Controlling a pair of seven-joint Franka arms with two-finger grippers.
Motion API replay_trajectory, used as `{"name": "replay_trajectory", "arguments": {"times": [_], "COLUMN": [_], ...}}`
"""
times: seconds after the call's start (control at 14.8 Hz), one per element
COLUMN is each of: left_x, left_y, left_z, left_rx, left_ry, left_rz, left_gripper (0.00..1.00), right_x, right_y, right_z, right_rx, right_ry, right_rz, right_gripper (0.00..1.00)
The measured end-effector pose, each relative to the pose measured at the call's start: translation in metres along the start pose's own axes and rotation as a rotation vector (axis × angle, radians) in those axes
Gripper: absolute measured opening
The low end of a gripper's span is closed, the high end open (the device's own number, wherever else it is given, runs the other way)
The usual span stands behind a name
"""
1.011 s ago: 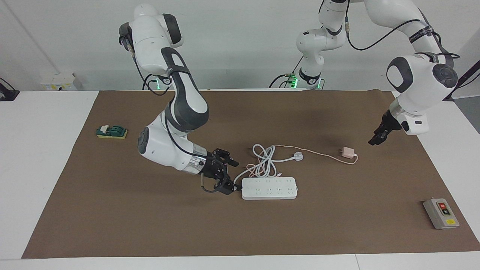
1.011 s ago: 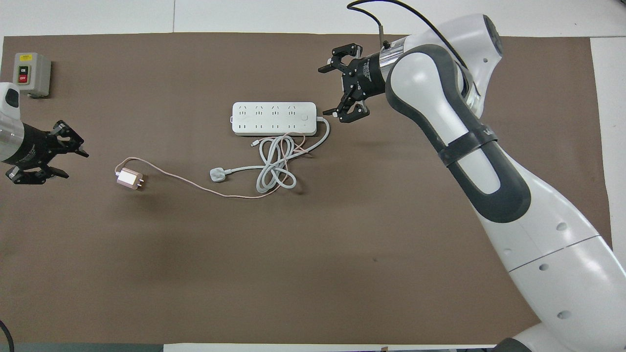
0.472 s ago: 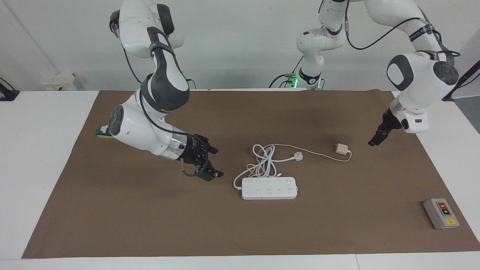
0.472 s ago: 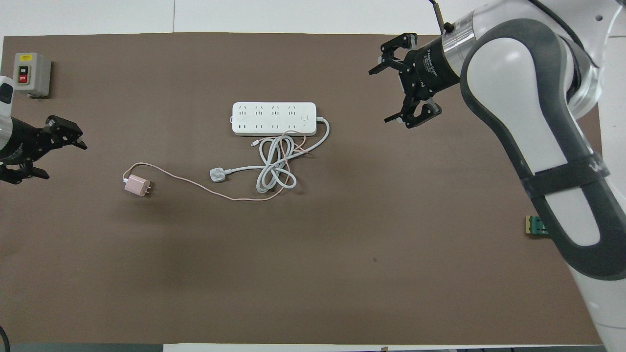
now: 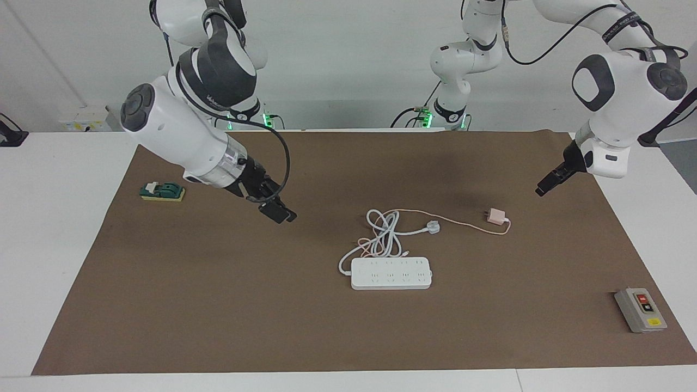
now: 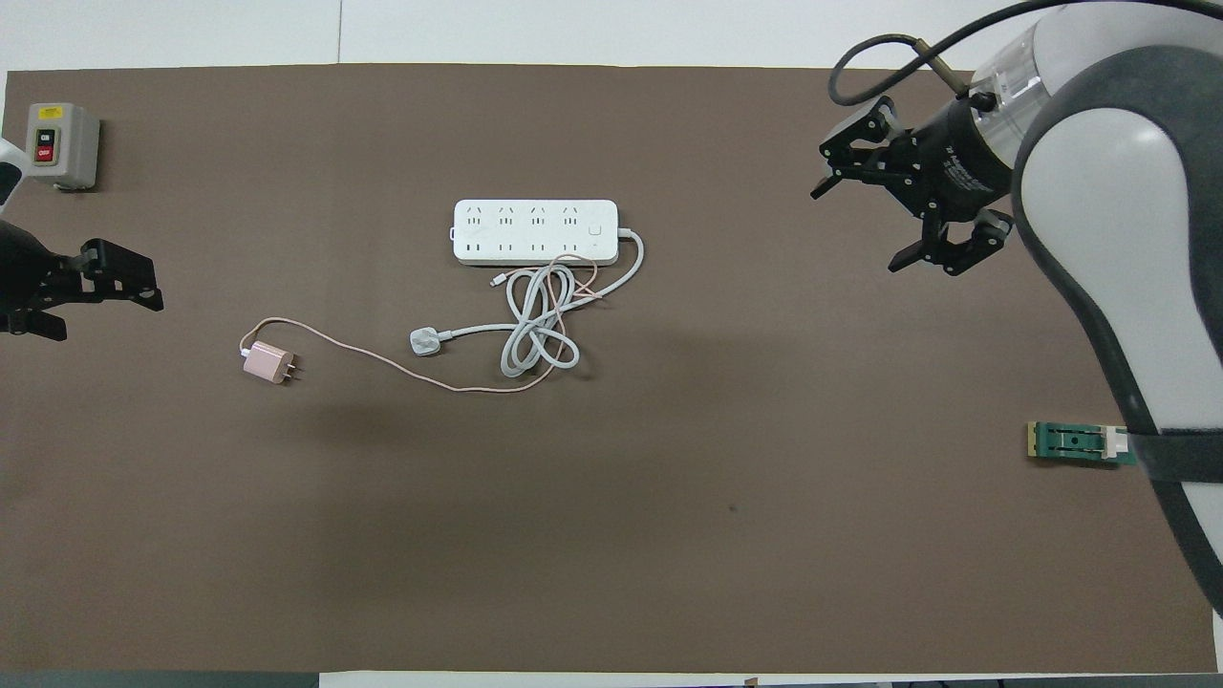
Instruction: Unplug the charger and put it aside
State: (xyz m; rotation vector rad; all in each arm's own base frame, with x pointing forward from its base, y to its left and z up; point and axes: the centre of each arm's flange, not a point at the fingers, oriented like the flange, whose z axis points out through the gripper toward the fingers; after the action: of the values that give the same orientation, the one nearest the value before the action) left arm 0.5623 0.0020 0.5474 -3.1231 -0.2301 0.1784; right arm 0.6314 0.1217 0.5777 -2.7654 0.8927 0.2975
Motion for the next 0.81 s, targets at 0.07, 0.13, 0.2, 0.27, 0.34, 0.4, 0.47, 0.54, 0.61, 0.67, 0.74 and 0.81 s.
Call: {"name": "replay_trajectory", "arguments": {"times": [0.07,0.13,0.2,0.27,0.34,0.4,0.47,0.54,0.61,0.67,0.74,0.81], "left_x": [-0.007,-0.012,-0.015,-0.016,-0.016,-0.016,-0.017,-0.017,-0.017,-0.017,-0.017,-0.017], "left_y": [0.003,0.004,0.004,0.005,0.007,0.009,0.010,0.011,0.012,0.012,0.014,0.017], "left_z": [-0.007,-0.012,-0.016,-0.017,-0.017,-0.016,-0.016,-0.016,-0.016,-0.016,-0.018,-0.019], "left_rx": [0.002,0.003,0.004,0.004,0.006,0.011,0.017,0.019,0.019,0.019,0.019,0.020], "left_ry": [0.000,0.000,0.001,0.001,0.001,0.000,0.000,0.000,0.000,0.001,0.004,0.006], "left_rz": [0.064,0.112,0.143,0.164,0.179,0.187,0.191,0.196,0.202,0.210,0.217,0.224], "left_gripper": [1.00,1.00,1.00,1.00,1.00,1.00,1.00,1.00,1.00,1.00,1.00,1.00], "right_x": [-0.001,-0.002,-0.002,-0.003,-0.003,-0.004,-0.005,-0.006,-0.006,-0.006,-0.005,-0.004], "right_y": [0.008,0.015,0.022,0.028,0.032,0.037,0.041,0.045,0.050,0.058,0.068,0.080], "right_z": [-0.009,-0.016,-0.022,-0.028,-0.032,-0.036,-0.039,-0.042,-0.045,-0.050,-0.054,-0.059], "right_rx": [-0.023,-0.048,-0.080,-0.114,-0.148,-0.178,-0.205,-0.232,-0.252,-0.265,-0.272,-0.275], "right_ry": [0.023,0.041,0.061,0.082,0.101,0.115,0.125,0.133,0.139,0.141,0.139,0.134], "right_rz": [-0.073,-0.144,-0.220,-0.295,-0.366,-0.429,-0.485,-0.536,-0.576,-0.610,-0.636,-0.657], "right_gripper": [1.00,1.00,1.00,1.00,1.00,1.00,1.00,1.00,1.00,1.00,1.00,1.00]}}
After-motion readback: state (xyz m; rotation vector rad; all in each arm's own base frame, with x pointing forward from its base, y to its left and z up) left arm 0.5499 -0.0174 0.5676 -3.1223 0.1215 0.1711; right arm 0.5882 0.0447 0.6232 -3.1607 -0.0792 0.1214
